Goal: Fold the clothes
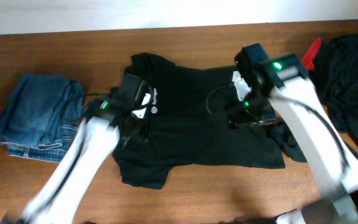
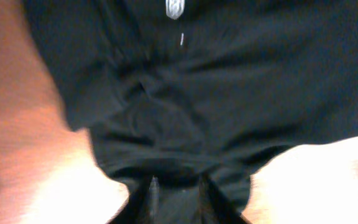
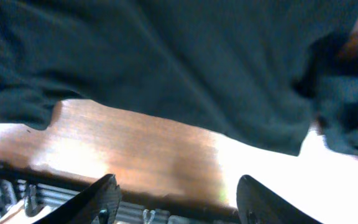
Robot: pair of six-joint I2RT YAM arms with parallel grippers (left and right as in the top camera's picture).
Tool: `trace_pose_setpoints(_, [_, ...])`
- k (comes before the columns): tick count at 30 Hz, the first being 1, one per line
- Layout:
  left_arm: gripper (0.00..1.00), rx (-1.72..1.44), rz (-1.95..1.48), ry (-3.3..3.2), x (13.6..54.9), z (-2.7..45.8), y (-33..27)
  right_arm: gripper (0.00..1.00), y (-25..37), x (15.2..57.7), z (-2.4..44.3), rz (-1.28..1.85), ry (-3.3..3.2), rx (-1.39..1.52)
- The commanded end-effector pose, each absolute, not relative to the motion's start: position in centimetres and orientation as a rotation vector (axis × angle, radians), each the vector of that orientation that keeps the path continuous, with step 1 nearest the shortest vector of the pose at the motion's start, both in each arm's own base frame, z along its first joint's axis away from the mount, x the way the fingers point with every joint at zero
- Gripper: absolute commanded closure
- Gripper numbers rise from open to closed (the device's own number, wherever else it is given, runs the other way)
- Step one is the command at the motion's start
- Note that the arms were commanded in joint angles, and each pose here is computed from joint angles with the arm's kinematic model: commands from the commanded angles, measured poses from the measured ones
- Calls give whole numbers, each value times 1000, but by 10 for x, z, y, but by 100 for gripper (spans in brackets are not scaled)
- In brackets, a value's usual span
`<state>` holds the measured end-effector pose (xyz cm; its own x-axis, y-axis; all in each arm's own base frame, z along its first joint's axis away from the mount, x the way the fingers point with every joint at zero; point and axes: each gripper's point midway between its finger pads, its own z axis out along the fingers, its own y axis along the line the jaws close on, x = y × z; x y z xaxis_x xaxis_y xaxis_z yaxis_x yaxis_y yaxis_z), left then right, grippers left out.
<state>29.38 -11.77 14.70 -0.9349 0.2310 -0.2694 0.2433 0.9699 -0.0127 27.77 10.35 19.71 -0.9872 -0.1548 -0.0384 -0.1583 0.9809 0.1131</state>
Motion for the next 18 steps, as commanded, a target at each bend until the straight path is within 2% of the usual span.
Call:
trace_pose_setpoints(1, [68,272,51,2681,286,189,-97,30,81,263,245,64,2887,-131])
trace_pose_setpoints(4, [61,244,44,2649,277,186,-91,21,58,257,250,29,2801,70])
trace_pose_setpoints(8, [55,223,40,2687,270,155,-90,21,23,258,220,9,2772,364])
trace_pose_setpoints(9, [55,229,32,2701,268,147,-91,30,12,259,206,-2,2778,454])
trace_pose_setpoints(10, [54,240,5,2737,264,126,-94,60,-10,261,166,22,2798,668])
trace_pose_setpoints(11, [54,243,-3,2744,263,122,-96,71,-14,263,153,60,2803,722])
trace_pose_setpoints(15, [55,252,-29,2765,262,112,-100,86,-34,276,114,209,2789,915])
trace_pose_setpoints(18, [55,250,-35,2751,265,113,-101,91,-53,280,89,225,2792,1037])
